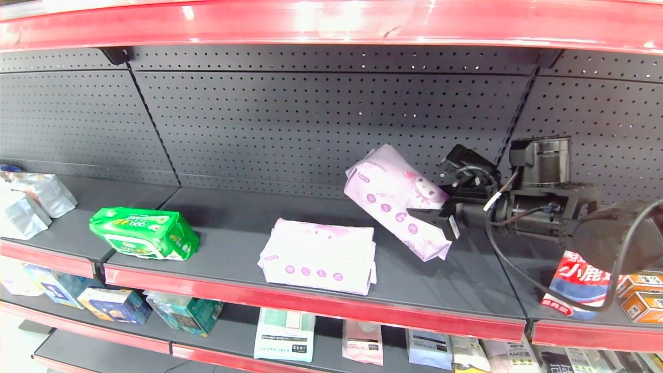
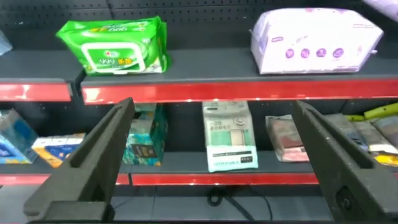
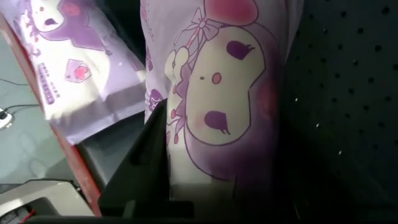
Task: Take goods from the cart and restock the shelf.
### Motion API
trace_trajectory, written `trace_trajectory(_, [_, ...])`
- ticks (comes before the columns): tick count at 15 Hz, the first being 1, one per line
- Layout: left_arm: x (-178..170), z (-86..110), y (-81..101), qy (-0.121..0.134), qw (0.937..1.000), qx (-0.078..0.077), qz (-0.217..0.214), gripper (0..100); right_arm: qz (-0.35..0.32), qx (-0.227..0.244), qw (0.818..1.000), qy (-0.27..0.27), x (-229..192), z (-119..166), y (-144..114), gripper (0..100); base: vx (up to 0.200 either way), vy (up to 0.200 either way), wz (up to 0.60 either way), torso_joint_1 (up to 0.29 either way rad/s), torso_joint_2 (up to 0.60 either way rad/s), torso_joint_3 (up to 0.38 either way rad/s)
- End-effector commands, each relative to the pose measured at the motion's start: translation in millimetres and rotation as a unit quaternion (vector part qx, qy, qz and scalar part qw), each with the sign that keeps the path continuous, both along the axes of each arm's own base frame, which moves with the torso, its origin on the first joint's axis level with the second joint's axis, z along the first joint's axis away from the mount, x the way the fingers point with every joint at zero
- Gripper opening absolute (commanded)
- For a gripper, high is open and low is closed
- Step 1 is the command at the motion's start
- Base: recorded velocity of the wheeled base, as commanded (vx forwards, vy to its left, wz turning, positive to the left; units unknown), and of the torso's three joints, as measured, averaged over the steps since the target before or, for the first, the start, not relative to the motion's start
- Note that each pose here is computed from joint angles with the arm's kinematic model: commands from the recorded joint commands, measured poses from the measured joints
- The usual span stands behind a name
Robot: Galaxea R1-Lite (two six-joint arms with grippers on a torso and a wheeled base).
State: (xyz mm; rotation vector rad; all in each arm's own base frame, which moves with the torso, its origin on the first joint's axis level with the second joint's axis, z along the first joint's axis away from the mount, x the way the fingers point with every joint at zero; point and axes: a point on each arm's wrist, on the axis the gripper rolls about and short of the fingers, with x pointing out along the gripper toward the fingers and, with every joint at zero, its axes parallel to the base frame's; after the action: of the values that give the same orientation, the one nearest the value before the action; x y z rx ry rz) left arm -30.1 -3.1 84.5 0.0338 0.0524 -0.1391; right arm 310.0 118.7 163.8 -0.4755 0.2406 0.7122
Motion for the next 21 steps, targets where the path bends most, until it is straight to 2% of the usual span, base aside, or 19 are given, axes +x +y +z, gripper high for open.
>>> trace_trajectory(1, [0,0.1,0.1,-0.001,1.0,-0.001,0.002,100,0.008,-0.011,1.0,0.004,20,-13,3,0,0.0,0.0,0.0,0.0,0.0,0.0])
trace_trajectory(2, [1,-0.1,0.2,-0.008,1.0,-0.004,0.004,100,0.014,-0.014,1.0,0.003,26,-16,5,0,0.0,0.0,0.0,0.0,0.0,0.0])
trace_trajectory(5, [2,0.4,0.0,-0.011,0.999,-0.044,0.002,100,0.018,-0.018,1.0,0.006,35,-23,10,0,0.0,0.0,0.0,0.0,0.0,0.0])
trace_trajectory(6, [3,-1.1,-0.2,-0.017,0.9987,-0.049,-0.002,100,0.02,-0.021,1.0,0.006,39,-26,11,0,0.0,0.0,0.0,0.0,0.0,0.0])
trace_trajectory(7, [4,-1.5,-1.1,-0.028,0.9981,-0.049,-0.024,100,0.021,-0.023,0.999,0.005,42,-28,12,0,0.0,0.0,0.0,0.0,0.0,0.0])
trace_trajectory(8, [5,-2.0,-2.7,-0.035,0.9966,-0.042,-0.062,100,0.03,-0.024,0.999,0.006,49,-33,15,0,0.0,0.0,0.0,0.0,0.0,0.0])
trace_trajectory(9, [5,-2.2,-3.3,-0.038,0.9963,-0.024,-0.074,100,0.033,-0.027,0.999,0.002,53,-34,17,0,0.0,0.0,0.0,0.0,0.0,0.0])
trace_trajectory(10, [5,-2.4,-3.2,-0.037,0.9966,-0.019,-0.071,100,0.035,-0.029,0.999,0.0,57,-36,19,0,0.0,0.0,0.0,0.0,0.0,0.0])
trace_trajectory(11, [5,-2.6,-2.1,-0.036,0.9981,-0.019,-0.046,100,0.038,-0.027,0.999,-0.003,60,-36,20,0,0.0,0.0,0.0,0.0,0.0,0.0])
trace_trajectory(12, [5,-2.4,-0.2,-0.038,0.9991,-0.019,-0.001,100,0.04,-0.026,0.999,-0.005,61,-35,23,0,0.0,0.0,0.0,0.0,0.0,0.0])
trace_trajectory(14, [6,-2.2,2.7,-0.039,0.997,-0.025,0.062,100,0.043,-0.026,0.999,-0.007,62,-35,26,0,0.0,0.0,0.0,0.0,0.0,0.0])
trace_trajectory(18, [6,-3.4,5.6,-0.04,0.9908,-0.025,0.127,100,0.043,-0.027,0.999,-0.006,61,-36,25,0,0.0,0.0,0.0,0.0,0.0,0.0])
trace_trajectory(21, [6,-4.0,5.4,-0.04,0.9913,-0.029,0.122,100,0.046,-0.032,0.998,-0.006,60,-37,25,0,0.0,0.0,0.0,0.0,0.0,0.0])
